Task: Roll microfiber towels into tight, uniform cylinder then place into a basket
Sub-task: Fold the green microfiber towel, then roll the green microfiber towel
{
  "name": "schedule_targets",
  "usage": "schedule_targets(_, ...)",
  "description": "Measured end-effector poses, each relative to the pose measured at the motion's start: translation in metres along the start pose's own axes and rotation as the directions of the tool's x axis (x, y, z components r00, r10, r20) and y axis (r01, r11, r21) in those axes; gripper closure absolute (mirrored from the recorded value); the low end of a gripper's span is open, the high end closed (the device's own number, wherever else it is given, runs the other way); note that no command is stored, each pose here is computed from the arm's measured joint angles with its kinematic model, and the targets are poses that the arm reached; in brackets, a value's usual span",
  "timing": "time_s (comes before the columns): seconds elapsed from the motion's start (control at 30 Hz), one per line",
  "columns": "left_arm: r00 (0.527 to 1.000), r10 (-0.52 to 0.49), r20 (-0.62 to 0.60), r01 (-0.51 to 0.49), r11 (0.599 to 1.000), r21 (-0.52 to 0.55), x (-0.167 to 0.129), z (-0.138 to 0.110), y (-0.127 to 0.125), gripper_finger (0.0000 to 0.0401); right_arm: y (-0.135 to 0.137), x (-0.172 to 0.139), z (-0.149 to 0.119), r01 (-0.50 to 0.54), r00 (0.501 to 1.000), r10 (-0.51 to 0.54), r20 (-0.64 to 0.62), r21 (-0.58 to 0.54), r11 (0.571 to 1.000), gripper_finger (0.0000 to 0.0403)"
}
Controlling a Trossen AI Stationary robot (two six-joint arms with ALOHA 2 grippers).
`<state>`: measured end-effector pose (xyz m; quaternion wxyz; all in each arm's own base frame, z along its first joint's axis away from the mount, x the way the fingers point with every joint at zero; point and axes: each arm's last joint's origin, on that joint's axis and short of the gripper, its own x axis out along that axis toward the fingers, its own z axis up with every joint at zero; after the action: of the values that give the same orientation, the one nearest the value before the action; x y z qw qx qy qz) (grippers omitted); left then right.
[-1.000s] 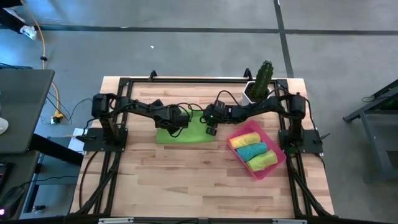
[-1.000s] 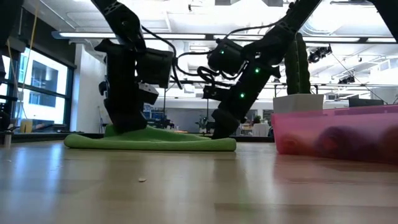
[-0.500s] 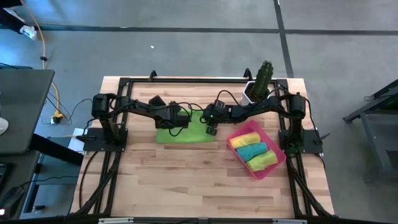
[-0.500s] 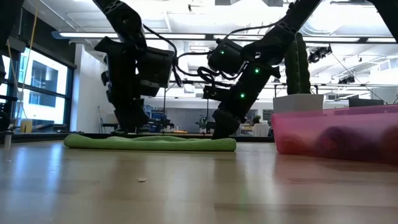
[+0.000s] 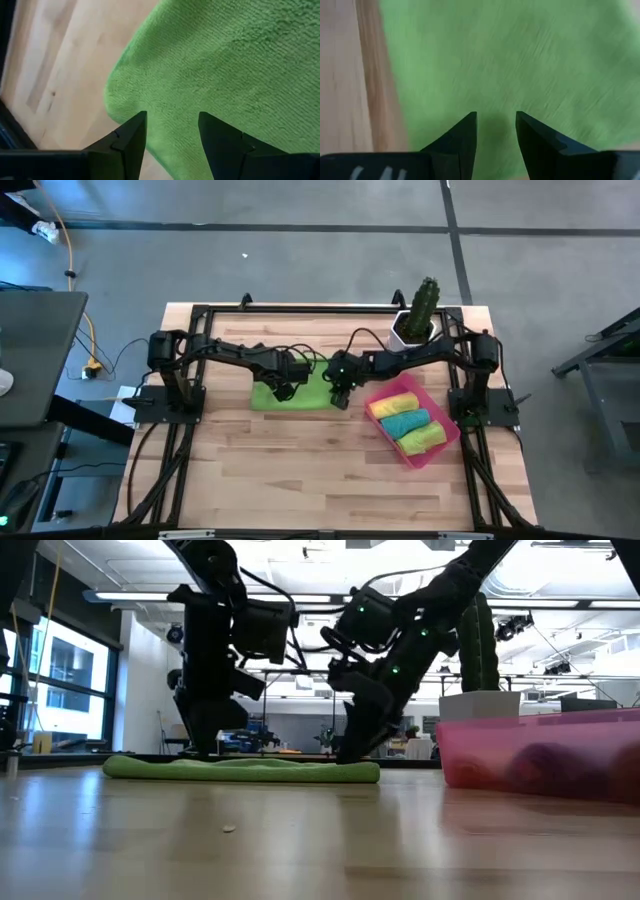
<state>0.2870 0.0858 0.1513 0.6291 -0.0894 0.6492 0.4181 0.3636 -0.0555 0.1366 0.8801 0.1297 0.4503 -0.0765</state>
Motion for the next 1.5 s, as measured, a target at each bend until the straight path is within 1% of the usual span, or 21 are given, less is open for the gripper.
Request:
schedule_targets(0.07, 1.0, -0.015, -0.007, 0.015, 1.0, -0.018, 0.0, 0.0, -0.001, 0.0231, 0.004, 0.0, -0.003, -0.003, 1.0, 0.003, -0.028, 0.002, 1.0, 0.0274)
schedule_targets(0.17, 0.999, -0.051, -0.015, 0.05, 0.998, -0.045, 0.0, 0.0, -0.002, 0.0231, 0.009, 0.001, -0.004, 0.011, 1.0, -0.012, -0.026, -0.016, 1.0, 0.0274)
schedule_targets(0.33, 0.993, -0.115, -0.041, 0.113, 0.993, -0.045, 0.005, 0.001, -0.012, 0.0231, 0.011, 0.004, -0.008, 0.077, 0.996, -0.079, -0.035, -0.07, 0.995, 0.0274)
schedule_targets(0.5, 0.988, -0.132, -0.074, 0.129, 0.99, -0.048, 0.01, -0.003, -0.024, 0.0231, 0.005, 0.006, -0.01, 0.158, 0.985, -0.165, -0.048, -0.118, 0.98, 0.0274)
schedule_targets(0.57, 0.989, -0.131, -0.074, 0.128, 0.991, -0.048, 0.009, -0.005, -0.028, 0.0231, 0.0, 0.006, -0.01, 0.174, 0.982, -0.182, -0.047, -0.133, 0.976, 0.0274)
schedule_targets(0.67, 0.986, -0.15, -0.072, 0.143, 0.986, -0.086, 0.006, -0.008, -0.034, 0.0231, -0.011, 0.005, -0.007, 0.224, 0.972, -0.233, -0.035, -0.161, 0.961, 0.0274)
schedule_targets(0.8, 0.963, -0.254, -0.092, 0.234, 0.954, -0.185, -0.001, -0.011, -0.042, 0.0231, -0.031, 0.004, -0.001, 0.312, 0.948, -0.318, 0.006, -0.214, 0.926, 0.0274)
schedule_targets(0.87, 0.941, -0.326, -0.09, 0.295, 0.921, -0.253, -0.002, -0.01, -0.048, 0.0231, -0.042, 0.002, 0.004, 0.347, 0.937, -0.345, 0.051, -0.241, 0.906, 0.0274)
schedule_targets(0.93, 0.909, -0.412, -0.069, 0.372, 0.874, -0.314, -0.005, -0.007, -0.054, 0.0231, -0.053, 0.0, 0.01, 0.381, 0.925, -0.368, 0.098, -0.257, 0.888, 0.0274)
schedule_targets(1.0, 0.891, -0.454, -0.03, 0.42, 0.846, -0.328, -0.007, -0.004, -0.059, 0.0231, -0.063, -0.002, 0.015, 0.407, 0.913, -0.383, 0.14, -0.257, 0.876, 0.0274)
schedule_targets(1.07, 0.86, -0.507, 0.055, 0.498, 0.813, -0.301, -0.011, 0.004, -0.065, 0.0231, -0.072, -0.005, 0.019, 0.427, 0.903, -0.397, 0.166, -0.239, 0.872, 0.0274)
schedule_targets(1.13, 0.847, -0.52, 0.11, 0.531, 0.815, -0.231, -0.015, 0.007, -0.066, 0.0231, -0.076, -0.008, 0.021, 0.431, 0.901, -0.406, 0.153, -0.207, 0.878, 0.0274)
schedule_targets(1.23, 0.85, -0.496, 0.178, 0.519, 0.845, -0.126, -0.02, 0.01, -0.062, 0.0231, -0.075, -0.02, 0.023, 0.409, 0.912, -0.402, 0.08, -0.116, 0.905, 0.0274)
schedule_targets(1.3, 0.849, -0.483, 0.213, 0.506, 0.86, -0.065, -0.03, 0.011, -0.051, 0.0231, -0.069, -0.025, 0.02, 0.378, 0.926, -0.378, 0.009, -0.045, 0.925, 0.0274)
schedule_targets(1.37, 0.836, -0.486, 0.253, 0.5, 0.866, 0.012, -0.037, 0.016, -0.041, 0.0231, -0.061, -0.026, 0.013, 0.341, 0.938, -0.34, -0.064, 0.013, 0.94, 0.0274)
schedule_targets(1.43, 0.848, -0.471, 0.241, 0.459, 0.882, 0.11, -0.038, 0.015, -0.032, 0.0231, -0.051, -0.025, 0.008, 0.328, 0.941, -0.32, -0.11, 0.072, 0.942, 0.0274)
schedule_targets(1.47, 0.843, -0.473, 0.257, 0.445, 0.881, 0.162, -0.039, 0.018, -0.03, 0.0231, -0.045, -0.024, 0.006, 0.326, 0.941, -0.314, -0.125, 0.091, 0.941, 0.0274)
schedule_targets(1.5, 0.847, -0.467, 0.253, 0.425, 0.882, 0.203, -0.038, 0.018, -0.026, 0.0231, -0.04, -0.024, 0.004, 0.323, 0.941, -0.307, -0.141, 0.107, 0.94, 0.0274)
